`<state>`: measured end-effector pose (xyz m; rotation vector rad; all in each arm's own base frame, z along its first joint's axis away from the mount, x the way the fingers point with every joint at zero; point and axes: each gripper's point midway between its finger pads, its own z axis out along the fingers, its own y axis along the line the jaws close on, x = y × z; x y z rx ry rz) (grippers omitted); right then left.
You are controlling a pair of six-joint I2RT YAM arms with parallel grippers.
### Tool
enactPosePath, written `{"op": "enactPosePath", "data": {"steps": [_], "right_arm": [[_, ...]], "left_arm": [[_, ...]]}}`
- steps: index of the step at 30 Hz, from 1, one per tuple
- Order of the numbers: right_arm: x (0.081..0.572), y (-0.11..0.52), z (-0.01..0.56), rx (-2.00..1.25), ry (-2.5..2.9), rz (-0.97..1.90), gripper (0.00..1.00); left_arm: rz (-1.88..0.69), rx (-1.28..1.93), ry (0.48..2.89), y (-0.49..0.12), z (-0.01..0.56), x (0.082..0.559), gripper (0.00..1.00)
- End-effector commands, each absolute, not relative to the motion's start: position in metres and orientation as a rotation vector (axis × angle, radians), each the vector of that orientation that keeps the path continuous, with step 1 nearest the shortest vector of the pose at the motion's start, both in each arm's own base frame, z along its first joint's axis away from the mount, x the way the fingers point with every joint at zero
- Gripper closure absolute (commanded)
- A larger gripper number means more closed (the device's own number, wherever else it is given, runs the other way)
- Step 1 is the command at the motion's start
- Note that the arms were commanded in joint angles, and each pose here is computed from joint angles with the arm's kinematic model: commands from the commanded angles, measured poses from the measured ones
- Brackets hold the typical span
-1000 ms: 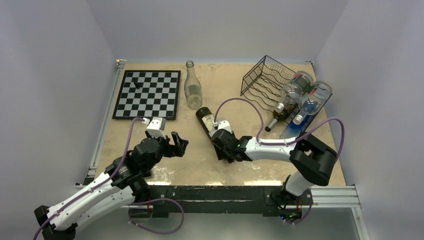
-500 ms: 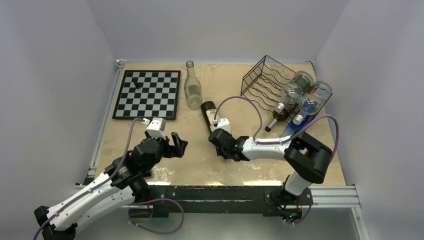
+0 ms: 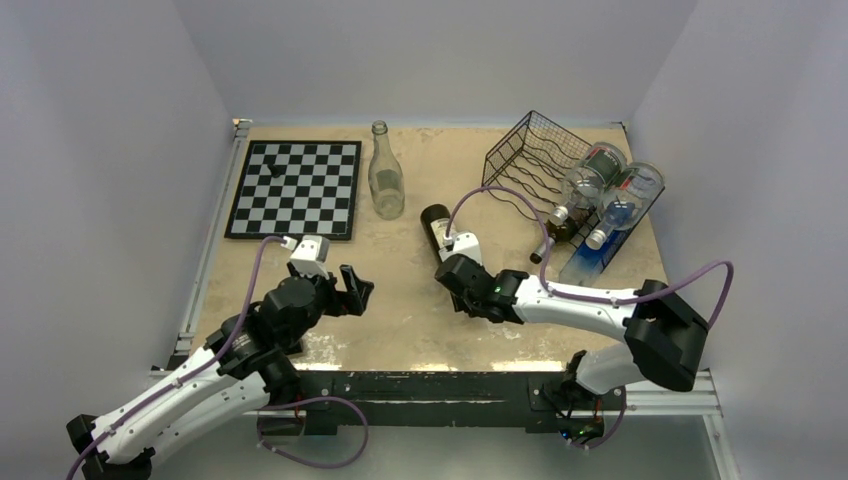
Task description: Put the wine bottle on the wine rack
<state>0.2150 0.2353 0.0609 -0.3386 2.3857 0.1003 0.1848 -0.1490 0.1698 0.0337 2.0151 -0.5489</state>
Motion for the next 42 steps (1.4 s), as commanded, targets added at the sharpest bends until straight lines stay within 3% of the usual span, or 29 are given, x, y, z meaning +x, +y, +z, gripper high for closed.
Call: {"op": "enactPosePath", "data": {"steps": [1, 14, 23, 42], "right_arm": [[0.235, 0.237, 0.105, -0.282, 2.253, 0.113, 1.00], [0.254, 0.203, 0.155, -0.069, 2.148, 0.043, 1.00], [0.287, 0.186, 0.137, 0.262, 2.171, -0.001, 1.00], [0.300, 0.159, 0.111, 0.458, 2.231, -0.118, 1.00]], "left_arm": [[-0.563, 0.029, 1.967, -0.147, 0.190, 0.187, 0.08], [-0.594, 0.025, 1.958, -0.144, 0.193, 0.181, 0.08], [-0.568, 0.023, 1.940, -0.138, 0.199, 0.181, 0.08], [-0.551, 0.004, 1.927, -0.130, 0.202, 0.181, 0.08]]}}
